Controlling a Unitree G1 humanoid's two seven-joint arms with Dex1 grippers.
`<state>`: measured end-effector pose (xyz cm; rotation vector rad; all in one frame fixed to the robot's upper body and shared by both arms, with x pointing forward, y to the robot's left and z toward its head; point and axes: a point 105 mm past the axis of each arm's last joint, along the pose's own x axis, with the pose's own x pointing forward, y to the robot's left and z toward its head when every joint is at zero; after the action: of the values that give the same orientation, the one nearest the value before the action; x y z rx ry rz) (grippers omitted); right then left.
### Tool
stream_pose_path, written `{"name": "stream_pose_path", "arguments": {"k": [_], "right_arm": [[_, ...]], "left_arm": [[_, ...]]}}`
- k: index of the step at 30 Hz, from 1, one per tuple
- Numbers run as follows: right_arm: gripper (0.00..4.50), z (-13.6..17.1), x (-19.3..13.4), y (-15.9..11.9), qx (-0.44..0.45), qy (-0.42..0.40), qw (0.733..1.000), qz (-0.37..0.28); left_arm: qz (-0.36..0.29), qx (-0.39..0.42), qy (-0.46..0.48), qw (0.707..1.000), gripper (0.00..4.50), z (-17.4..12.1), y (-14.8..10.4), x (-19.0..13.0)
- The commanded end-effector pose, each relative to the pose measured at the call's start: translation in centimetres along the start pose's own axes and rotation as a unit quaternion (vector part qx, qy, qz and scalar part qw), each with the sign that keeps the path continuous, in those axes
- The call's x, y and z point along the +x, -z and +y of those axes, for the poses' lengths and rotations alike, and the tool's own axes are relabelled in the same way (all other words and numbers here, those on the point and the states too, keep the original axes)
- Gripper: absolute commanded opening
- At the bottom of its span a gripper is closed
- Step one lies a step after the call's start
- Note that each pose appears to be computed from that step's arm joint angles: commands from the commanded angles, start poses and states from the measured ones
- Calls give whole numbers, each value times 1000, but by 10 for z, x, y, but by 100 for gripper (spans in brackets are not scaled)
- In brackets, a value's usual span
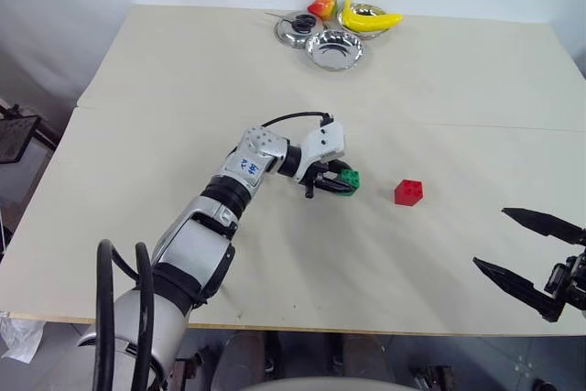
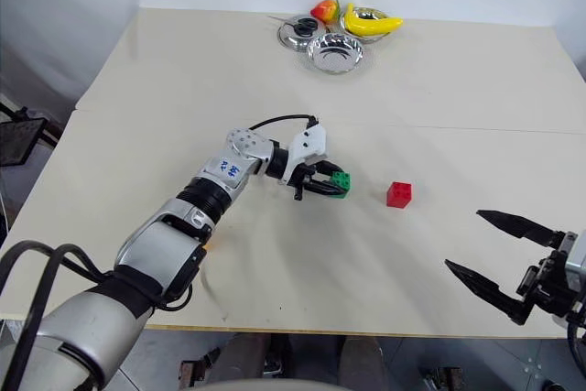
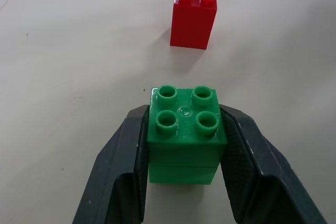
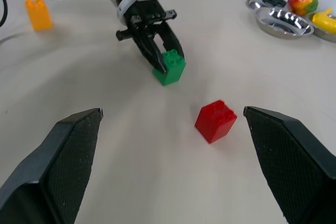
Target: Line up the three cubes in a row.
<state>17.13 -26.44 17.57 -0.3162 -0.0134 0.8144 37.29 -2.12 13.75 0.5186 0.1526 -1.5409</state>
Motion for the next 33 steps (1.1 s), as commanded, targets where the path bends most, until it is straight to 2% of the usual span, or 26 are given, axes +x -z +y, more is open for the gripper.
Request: {"name": "stream_pose_path", "arguments": {"k": [1,7,13,15,18,23,30,33], "right_arm": [[450,4,-14,12,7,3,1000,20],[450,0,-16,17,11,7,1000,23],[450,-4,-9,15,6,7,1000,11],[450,-5,-7,14,5,6,1000,8],[450,-6,-6,13,4,6,1000,5],[450,-12,-2,11,-1,5,1000,-2],[450,-21,14,11,-6,-17,1000,-19],[450,-32,30,6,-17,-24,999,-42]], "left_arm": [[15,11,14,1000,149,-2,3,-3],[-3,10,34,999,149,-5,-4,-5],[7,-2,25,1000,149,-3,3,-5],[11,-7,28,1000,221,-4,4,-5],[-9,1,32,999,305,-4,-3,-6],[-62,22,68,996,448,-6,-36,-13],[-166,65,79,981,448,-2,-113,-44],[-201,90,108,969,448,-15,-129,-74]]}}
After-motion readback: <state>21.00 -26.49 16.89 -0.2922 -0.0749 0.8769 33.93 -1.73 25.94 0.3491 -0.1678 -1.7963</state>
